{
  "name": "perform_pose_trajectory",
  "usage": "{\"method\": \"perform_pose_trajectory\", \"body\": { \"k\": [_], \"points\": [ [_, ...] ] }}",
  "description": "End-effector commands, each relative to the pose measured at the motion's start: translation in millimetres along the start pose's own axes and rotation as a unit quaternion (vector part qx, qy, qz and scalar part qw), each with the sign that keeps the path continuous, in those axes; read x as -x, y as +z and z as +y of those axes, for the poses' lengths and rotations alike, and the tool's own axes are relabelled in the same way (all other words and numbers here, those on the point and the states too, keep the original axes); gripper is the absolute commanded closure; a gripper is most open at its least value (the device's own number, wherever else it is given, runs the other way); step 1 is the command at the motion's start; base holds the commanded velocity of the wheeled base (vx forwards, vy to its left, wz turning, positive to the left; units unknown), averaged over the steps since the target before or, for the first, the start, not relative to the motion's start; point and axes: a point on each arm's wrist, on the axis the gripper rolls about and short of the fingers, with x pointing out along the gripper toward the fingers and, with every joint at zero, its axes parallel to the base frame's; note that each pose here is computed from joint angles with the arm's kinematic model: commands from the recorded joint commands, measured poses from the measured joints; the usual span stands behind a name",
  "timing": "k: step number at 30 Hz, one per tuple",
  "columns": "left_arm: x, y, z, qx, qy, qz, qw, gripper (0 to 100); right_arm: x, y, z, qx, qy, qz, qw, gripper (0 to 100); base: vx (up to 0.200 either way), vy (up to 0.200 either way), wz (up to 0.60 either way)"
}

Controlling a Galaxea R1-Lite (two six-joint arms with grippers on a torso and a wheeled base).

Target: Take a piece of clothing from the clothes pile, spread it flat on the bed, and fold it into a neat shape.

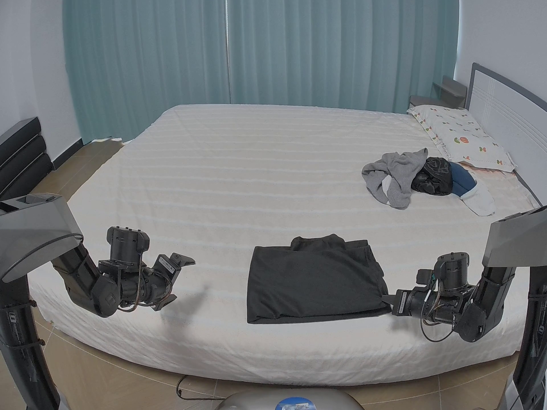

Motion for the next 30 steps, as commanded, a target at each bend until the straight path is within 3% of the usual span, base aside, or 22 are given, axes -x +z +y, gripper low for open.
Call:
{"method": "perform_pose_trajectory", "body": {
  "k": [1,4,5,12,20,30],
  "points": [
    [-1,0,1,0.0,0.001,0.0,1.0,0,1,-1,-4,0.0,-0.006,0.004,1.0,100,0.0,0.0,0.0],
    [0,0,0,0.0,0.0,0.0,1.0,0,1,-3,-4,0.004,-0.008,0.009,0.9999,100,0.0,0.0,0.0],
    [0,0,0,0.0,0.0,0.0,1.0,0,1,-3,-5,0.006,-0.009,0.013,0.9999,0,0.0,0.0,0.0],
    [-1,1,0,0.0,-0.002,0.0,1.0,0,-3,6,-4,-0.002,-0.001,-0.007,1.0,0,0.0,0.0,0.0],
    [-2,1,-2,0.002,-0.004,0.001,1.0,0,-27,34,4,-0.091,0.027,-0.053,0.9941,0,0.0,0.0,0.0],
    [-3,1,-2,0.0,-0.001,0.0,1.0,0,-52,48,3,-0.142,0.042,-0.078,0.9858,0,0.0,0.0,0.0]
  ]
}}
